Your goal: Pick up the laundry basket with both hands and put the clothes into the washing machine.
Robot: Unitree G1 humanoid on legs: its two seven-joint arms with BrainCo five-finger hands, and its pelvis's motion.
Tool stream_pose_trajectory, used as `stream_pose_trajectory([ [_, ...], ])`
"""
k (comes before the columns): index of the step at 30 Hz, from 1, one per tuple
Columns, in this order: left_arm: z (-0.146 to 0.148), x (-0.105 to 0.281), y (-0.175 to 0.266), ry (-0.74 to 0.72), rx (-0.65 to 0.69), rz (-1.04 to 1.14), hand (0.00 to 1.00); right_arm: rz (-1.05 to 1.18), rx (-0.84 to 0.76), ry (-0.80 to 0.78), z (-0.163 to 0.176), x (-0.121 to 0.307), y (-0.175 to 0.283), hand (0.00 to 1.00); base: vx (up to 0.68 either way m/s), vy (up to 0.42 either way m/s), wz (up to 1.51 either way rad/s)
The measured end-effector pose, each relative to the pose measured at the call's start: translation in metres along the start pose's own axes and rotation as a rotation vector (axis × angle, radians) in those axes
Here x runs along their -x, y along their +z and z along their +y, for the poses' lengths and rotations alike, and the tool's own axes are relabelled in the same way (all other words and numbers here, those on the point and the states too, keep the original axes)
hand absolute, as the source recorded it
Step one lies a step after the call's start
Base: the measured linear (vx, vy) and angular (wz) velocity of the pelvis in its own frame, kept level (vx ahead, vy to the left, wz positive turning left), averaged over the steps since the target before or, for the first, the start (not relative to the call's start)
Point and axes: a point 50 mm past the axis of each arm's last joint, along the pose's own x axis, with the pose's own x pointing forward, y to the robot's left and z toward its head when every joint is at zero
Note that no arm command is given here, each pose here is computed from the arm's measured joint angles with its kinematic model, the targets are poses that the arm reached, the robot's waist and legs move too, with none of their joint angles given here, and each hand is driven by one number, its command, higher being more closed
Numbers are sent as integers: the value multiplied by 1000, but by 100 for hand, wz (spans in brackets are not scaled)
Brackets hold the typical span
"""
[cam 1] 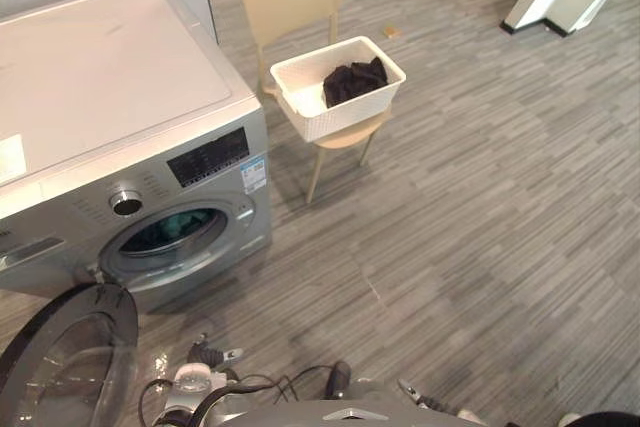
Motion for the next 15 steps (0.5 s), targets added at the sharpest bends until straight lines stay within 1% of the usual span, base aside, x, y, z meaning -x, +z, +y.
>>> stream_pose_trajectory([
  [3,4,0,3,16,22,-17,0,-29,46,31,7,0,6,0,-104,-106,-33],
  [6,9,0,7,40,103,-41,0,-69,101,50,9,-1,16,0,-132,-34,-83],
  [8,9,1,7,54,154,-47,0,-80,142,53,10,-2,24,0,-22,77,-106],
  [10,16,8,-24,77,154,34,0,-89,206,44,4,-3,27,0,3,121,-132],
  [11,15,10,-31,77,155,61,0,-94,217,47,5,-3,28,0,58,137,-113],
  [12,14,16,-52,77,157,131,0,-109,219,33,-1,-3,33,0,76,91,-78],
  [14,20,20,-69,97,171,202,0,-87,257,43,1,-2,24,0,165,76,-4],
  [15,15,20,-70,87,199,214,0,-75,275,44,2,-2,22,0,150,102,31],
])
